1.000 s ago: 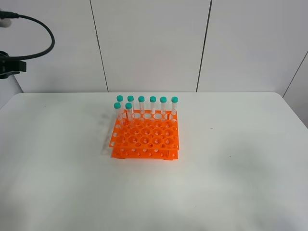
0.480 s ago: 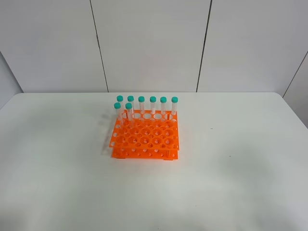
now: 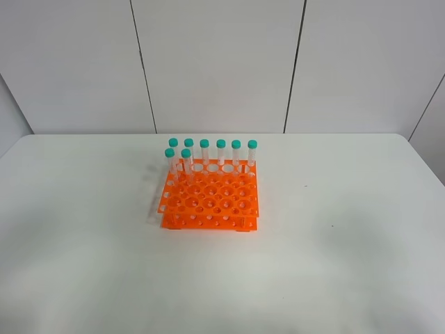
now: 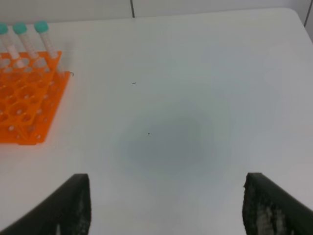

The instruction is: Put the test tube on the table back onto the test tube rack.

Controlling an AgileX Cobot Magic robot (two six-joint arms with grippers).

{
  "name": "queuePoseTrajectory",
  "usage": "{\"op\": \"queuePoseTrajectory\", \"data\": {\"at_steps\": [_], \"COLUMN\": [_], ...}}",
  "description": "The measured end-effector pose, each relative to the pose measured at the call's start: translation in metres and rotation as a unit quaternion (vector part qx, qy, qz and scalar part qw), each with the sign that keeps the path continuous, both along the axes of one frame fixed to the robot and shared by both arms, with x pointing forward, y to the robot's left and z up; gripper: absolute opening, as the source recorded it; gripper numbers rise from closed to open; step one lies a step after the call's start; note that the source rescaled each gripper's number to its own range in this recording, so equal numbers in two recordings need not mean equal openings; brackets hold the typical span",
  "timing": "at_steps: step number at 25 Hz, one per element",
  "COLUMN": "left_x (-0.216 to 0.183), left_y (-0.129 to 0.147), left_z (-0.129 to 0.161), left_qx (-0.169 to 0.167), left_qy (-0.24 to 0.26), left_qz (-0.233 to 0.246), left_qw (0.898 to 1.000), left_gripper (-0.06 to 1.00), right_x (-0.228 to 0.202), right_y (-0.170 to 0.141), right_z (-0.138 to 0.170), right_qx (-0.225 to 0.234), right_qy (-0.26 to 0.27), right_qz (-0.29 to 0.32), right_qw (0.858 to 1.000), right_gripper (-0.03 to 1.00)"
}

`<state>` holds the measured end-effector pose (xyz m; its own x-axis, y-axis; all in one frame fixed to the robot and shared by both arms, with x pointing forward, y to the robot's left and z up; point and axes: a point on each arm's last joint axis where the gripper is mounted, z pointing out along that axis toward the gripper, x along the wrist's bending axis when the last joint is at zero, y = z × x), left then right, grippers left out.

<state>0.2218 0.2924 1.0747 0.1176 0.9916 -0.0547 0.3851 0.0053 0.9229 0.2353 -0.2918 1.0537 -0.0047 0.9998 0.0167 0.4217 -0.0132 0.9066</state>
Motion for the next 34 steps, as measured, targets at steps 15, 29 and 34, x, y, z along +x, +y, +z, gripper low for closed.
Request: {"op": "queuePoseTrajectory", "data": {"at_steps": [15,29,34], "left_x": [0.011,0.011,0.011], "left_y": [-0.001,-0.001,-0.001], "left_z": [-0.024,-0.024,-0.024], "left_qx": [0.008,0.008,0.008], "left_qy": [0.038,0.038,0.038], "left_qz": [-0.008,-0.008,-0.008], "left_qw": [0.999,0.999,0.999], "left_gripper": [0.17,0.17,0.17], "right_x": [0.0,0.0,0.0], "right_y": [0.0,0.0,0.0], "right_z": [0.0,0.0,0.0], "right_qx": [0.0,0.0,0.0], "right_qy": [0.0,0.0,0.0], "right_qz": [0.0,0.0,0.0], "right_qw": [1.0,1.0,1.0], "right_gripper": [0.73,0.73,0.73]}}
